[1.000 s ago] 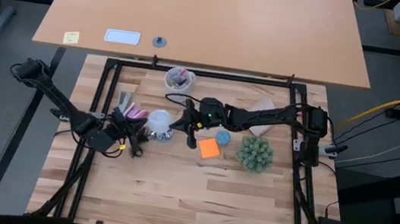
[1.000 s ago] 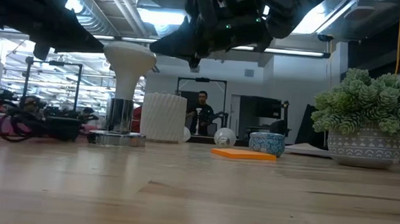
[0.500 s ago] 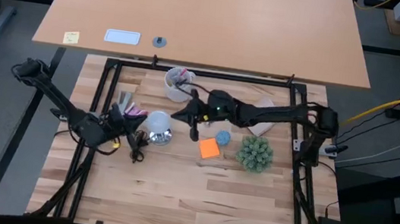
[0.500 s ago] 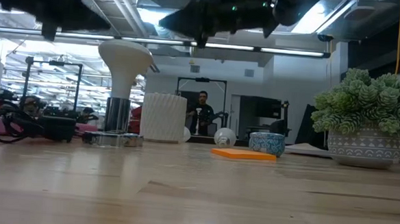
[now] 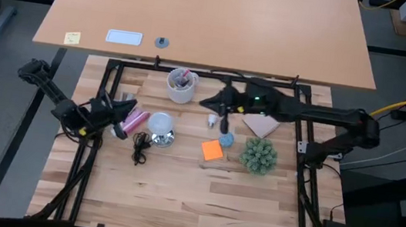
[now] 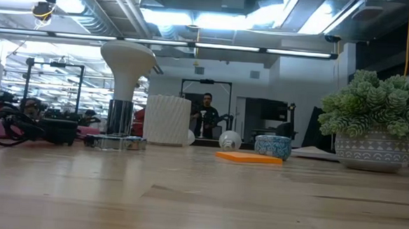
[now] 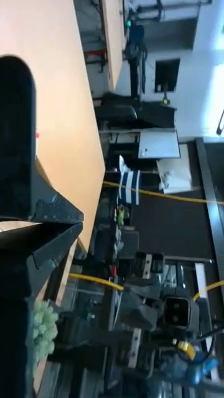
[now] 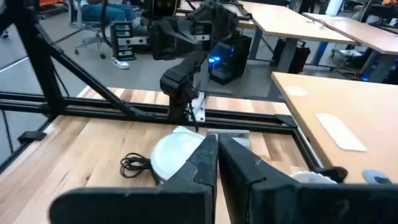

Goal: Screw lightbulb
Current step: Remove the light bulb from the silver lamp

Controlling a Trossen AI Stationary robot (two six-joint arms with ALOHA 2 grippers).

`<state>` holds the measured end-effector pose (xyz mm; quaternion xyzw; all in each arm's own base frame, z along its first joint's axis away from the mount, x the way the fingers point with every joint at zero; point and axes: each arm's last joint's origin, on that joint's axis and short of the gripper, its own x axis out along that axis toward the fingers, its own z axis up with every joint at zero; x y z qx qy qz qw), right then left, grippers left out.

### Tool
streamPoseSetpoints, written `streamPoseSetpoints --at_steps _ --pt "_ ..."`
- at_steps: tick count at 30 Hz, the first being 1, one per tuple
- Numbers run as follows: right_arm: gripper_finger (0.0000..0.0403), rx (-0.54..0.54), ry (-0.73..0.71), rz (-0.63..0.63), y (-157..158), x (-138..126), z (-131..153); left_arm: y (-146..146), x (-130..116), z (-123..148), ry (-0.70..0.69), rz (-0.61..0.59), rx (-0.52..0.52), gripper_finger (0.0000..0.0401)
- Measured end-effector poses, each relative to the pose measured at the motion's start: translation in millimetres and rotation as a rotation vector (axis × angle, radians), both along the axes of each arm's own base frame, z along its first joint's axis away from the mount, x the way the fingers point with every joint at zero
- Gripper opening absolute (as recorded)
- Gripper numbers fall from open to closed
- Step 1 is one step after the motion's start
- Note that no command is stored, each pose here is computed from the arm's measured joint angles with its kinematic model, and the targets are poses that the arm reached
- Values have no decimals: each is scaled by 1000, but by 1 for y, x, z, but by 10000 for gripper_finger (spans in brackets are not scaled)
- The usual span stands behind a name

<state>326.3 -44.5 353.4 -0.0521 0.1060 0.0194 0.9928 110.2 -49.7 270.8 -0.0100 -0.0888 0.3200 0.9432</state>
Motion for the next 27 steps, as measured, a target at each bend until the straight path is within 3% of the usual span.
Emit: streamPoseSetpoints --at_steps 7,17,22,27 --pt "19 4 26 0 6 -41 26 -10 -9 -2 35 -77 -7 0" --pt "19 18 91 -1 13 -87 41 -24 -14 -10 52 -191 -41 0" --pt "19 78 111 -5 16 -88 40 -23 -15 -11 66 -131 -72 0" --pt "19 77 128 46 27 -73 19 -23 -14 -16 109 -98 -48 0"
